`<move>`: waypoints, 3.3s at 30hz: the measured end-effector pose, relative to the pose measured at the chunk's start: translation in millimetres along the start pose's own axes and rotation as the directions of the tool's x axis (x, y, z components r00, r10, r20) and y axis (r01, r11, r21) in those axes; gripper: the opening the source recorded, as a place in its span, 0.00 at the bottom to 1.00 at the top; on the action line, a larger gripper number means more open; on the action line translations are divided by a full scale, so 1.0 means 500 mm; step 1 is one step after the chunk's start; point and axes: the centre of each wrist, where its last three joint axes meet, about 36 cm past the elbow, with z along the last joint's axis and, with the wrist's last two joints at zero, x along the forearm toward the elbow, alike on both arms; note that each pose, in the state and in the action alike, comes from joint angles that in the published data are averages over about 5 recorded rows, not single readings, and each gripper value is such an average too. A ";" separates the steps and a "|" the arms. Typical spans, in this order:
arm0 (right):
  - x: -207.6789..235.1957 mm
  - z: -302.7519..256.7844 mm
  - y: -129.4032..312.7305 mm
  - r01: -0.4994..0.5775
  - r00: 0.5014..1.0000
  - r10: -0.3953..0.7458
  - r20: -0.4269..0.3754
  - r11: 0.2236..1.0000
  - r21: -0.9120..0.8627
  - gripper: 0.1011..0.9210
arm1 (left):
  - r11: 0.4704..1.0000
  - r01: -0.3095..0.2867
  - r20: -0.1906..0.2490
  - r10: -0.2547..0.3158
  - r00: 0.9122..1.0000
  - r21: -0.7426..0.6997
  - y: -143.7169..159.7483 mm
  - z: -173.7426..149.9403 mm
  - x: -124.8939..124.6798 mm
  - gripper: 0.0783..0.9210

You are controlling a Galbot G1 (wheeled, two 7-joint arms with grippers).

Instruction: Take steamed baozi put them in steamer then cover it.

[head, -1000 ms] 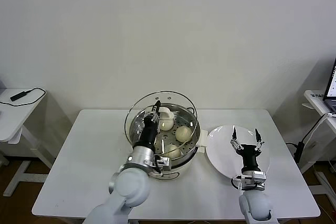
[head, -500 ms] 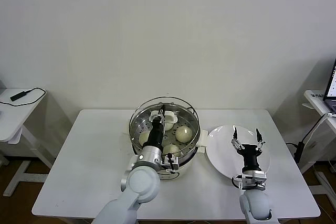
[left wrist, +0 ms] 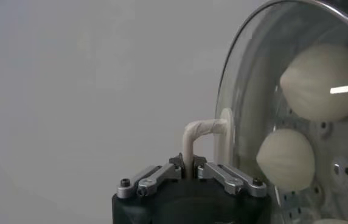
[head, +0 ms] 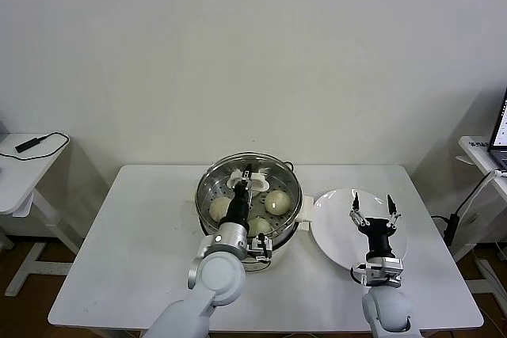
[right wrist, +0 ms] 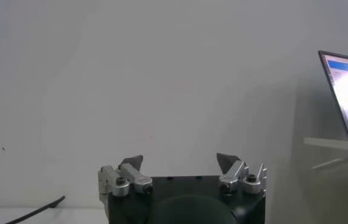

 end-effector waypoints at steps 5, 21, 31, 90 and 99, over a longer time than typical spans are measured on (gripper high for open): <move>-0.001 0.000 0.000 0.000 1.000 0.000 0.001 1.000 0.000 0.88 | 1.000 -0.008 0.008 0.008 1.000 -0.008 -0.006 -0.004 0.001 0.14; -0.002 -0.001 -0.004 -0.002 1.000 0.002 0.003 1.000 0.004 0.88 | 0.999 -0.018 0.011 0.019 1.000 -0.031 -0.021 -0.003 -0.001 0.14; -0.001 -0.001 -0.002 -0.002 1.000 0.002 0.004 1.000 0.004 0.88 | 0.999 -0.029 0.022 0.030 0.999 -0.031 -0.018 -0.002 0.006 0.26; 0.038 -0.005 -0.035 0.046 0.989 -0.062 -0.134 0.992 -0.119 0.88 | 0.563 0.098 -0.027 -0.134 0.991 0.821 -0.033 0.410 0.068 0.88; 0.063 0.003 -0.043 0.082 0.984 -0.106 -0.146 0.983 -0.167 0.88 | 0.355 0.109 -0.057 -0.156 0.986 0.928 -0.112 0.456 0.081 0.88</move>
